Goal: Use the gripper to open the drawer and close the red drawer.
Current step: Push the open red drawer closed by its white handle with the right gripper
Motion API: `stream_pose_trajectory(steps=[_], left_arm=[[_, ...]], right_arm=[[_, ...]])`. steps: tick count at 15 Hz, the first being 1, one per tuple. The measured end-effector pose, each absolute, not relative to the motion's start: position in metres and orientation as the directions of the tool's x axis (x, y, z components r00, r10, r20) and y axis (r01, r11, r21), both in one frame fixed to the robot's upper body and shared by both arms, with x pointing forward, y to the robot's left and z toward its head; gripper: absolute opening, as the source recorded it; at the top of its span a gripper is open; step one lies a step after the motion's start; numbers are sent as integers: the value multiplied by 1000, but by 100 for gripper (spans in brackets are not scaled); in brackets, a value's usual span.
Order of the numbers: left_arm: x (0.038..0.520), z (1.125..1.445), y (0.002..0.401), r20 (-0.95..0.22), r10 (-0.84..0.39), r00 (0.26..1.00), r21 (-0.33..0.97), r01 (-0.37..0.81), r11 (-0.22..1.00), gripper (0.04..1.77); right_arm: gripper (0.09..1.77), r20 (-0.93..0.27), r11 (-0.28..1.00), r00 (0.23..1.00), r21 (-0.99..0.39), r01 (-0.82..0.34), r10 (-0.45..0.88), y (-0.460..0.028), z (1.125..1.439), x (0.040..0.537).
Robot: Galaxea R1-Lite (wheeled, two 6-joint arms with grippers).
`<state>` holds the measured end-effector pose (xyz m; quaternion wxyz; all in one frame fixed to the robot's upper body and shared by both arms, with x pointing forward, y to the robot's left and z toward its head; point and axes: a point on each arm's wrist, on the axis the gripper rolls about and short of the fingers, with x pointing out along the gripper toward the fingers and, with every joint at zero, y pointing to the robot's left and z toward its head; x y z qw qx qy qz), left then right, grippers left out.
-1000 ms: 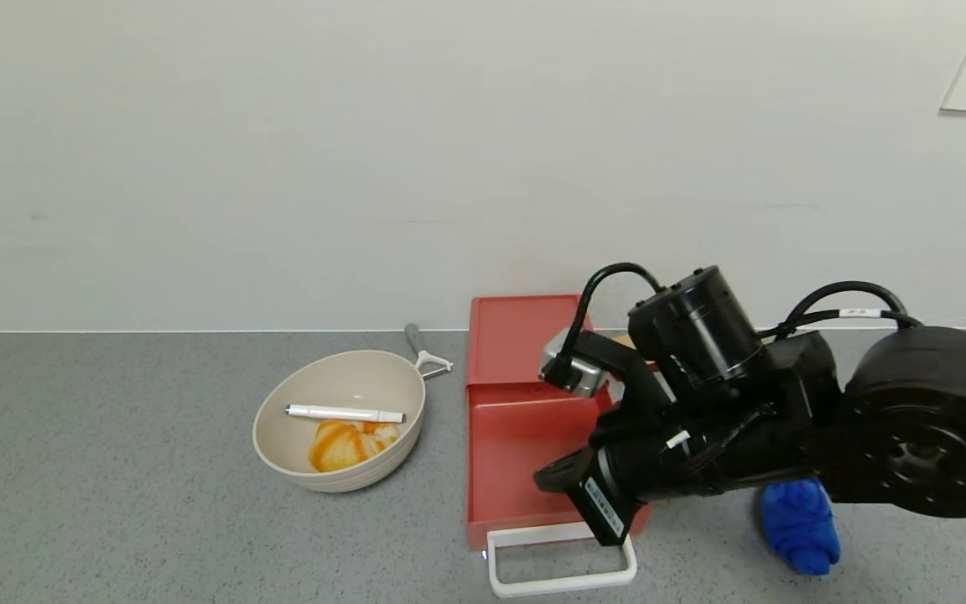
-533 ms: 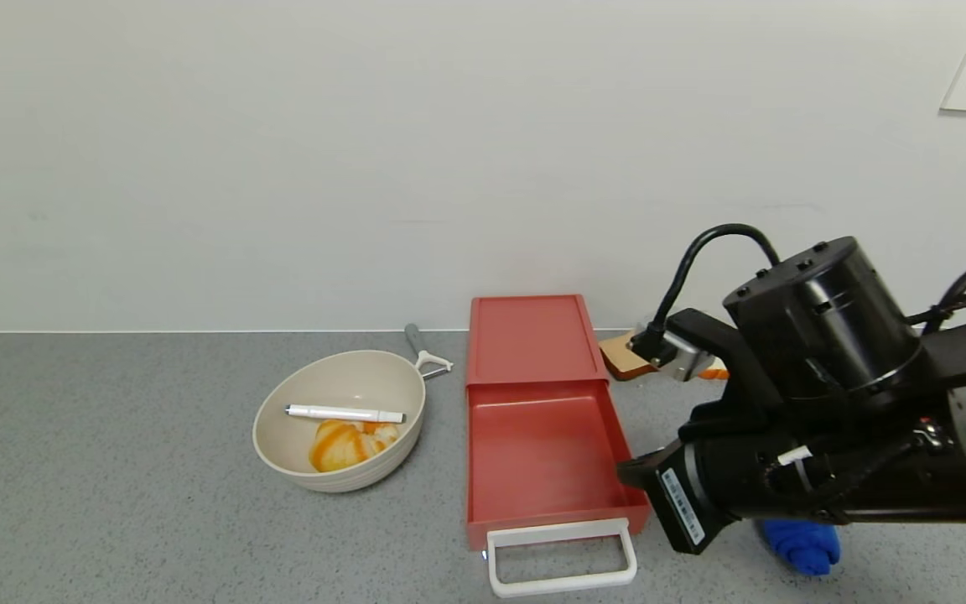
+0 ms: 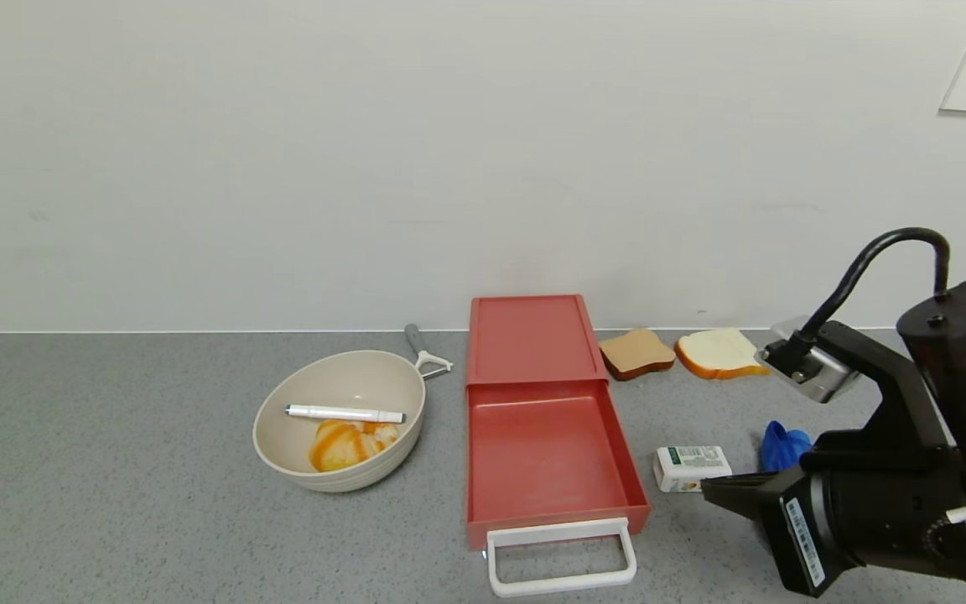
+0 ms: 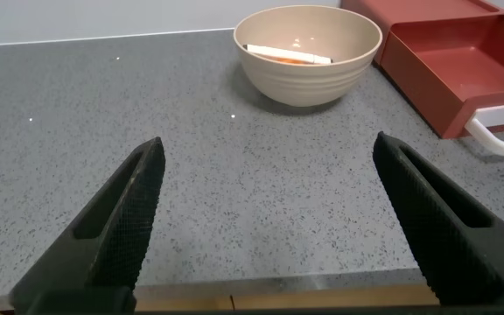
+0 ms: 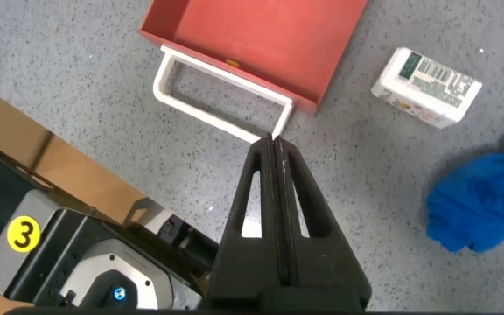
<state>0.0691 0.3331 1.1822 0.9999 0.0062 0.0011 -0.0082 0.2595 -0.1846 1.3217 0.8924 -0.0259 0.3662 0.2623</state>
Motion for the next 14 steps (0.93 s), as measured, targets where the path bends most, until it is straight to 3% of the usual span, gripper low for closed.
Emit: stream_pose_trajectory(steps=[9, 14], left_arm=[[69, 1182, 333, -2, -16, 1000, 12, 16, 1000, 172], [69, 1182, 333, -3, -16, 1000, 12, 16, 1000, 172]], right_arm=[[12, -661, 869, 603, 159, -469, 446, -194, 1322, 257], [12, -716, 864, 545, 163, -477, 436, -174, 1305, 262]])
